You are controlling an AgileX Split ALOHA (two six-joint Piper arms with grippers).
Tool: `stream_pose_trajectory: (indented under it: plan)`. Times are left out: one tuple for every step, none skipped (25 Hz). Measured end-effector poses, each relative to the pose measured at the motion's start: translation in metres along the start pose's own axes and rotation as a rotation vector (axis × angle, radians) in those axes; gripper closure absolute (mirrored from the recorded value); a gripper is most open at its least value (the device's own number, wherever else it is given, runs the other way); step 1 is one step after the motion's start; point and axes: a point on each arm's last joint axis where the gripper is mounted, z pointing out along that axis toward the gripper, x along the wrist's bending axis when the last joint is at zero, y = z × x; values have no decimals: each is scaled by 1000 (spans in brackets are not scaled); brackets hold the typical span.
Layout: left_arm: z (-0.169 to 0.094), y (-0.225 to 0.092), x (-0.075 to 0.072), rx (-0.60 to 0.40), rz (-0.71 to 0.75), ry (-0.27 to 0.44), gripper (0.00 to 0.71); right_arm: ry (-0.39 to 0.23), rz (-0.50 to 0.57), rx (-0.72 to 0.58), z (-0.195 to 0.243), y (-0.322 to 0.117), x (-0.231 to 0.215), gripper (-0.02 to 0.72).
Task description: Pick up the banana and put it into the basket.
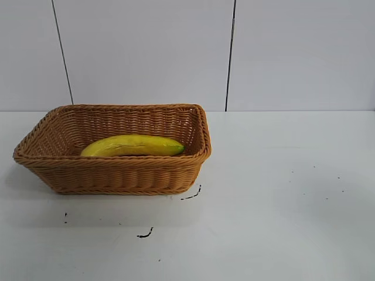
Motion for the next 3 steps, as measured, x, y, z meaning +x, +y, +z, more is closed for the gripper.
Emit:
stream_pose_trajectory:
  plan:
    - [0,0,0,0,0,0,20,0,0,0,0,0,0,12]
    - [0,0,0,0,0,0,20,0,0,0,0,0,0,12]
    - [0,0,0,0,0,0,20,0,0,0,0,0,0,12]
